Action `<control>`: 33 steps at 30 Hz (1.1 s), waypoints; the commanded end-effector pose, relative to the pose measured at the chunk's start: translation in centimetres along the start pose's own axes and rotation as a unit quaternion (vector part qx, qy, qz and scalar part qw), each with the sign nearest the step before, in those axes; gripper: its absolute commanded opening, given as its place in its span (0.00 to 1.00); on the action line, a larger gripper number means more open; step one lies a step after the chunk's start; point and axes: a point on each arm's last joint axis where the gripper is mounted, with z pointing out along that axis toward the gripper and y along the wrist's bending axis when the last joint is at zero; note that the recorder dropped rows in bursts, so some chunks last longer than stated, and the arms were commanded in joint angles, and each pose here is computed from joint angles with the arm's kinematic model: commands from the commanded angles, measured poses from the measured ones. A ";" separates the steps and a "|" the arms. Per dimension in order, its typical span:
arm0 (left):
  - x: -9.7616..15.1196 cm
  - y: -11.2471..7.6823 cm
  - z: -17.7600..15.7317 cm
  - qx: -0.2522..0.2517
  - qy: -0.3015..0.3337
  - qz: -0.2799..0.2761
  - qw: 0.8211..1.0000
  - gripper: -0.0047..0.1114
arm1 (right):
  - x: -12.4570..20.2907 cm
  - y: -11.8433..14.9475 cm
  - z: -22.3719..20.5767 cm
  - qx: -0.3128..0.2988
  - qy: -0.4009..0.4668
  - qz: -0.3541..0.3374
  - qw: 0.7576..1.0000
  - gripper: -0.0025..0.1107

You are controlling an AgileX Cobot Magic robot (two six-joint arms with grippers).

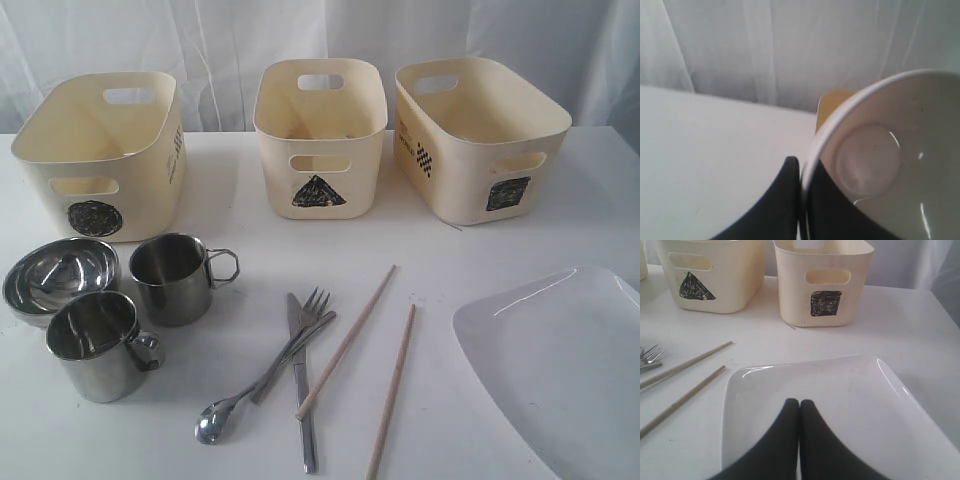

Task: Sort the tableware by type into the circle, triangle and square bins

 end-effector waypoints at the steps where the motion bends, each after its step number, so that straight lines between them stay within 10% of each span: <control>1: -1.3 -0.8 2.6 0.010 -0.100 -0.044 0.994 0.04 | 0.0 0.0 0.0 -0.001 -0.003 -0.003 1.000 0.02; 16: 4.5 -5.0 22.7 0.039 -0.003 0.062 0.997 0.04 | 0.0 0.0 0.0 -0.001 -0.003 -0.003 1.000 0.02; 26: 7.0 -5.0 24.3 0.045 0.089 0.089 0.991 0.44 | 0.0 0.0 0.0 -0.001 -0.003 -0.003 1.000 0.02; 33: 6.7 -5.0 22.3 0.055 0.167 0.102 0.979 0.49 | 0.0 0.0 0.0 -0.001 -0.003 -0.003 1.000 0.02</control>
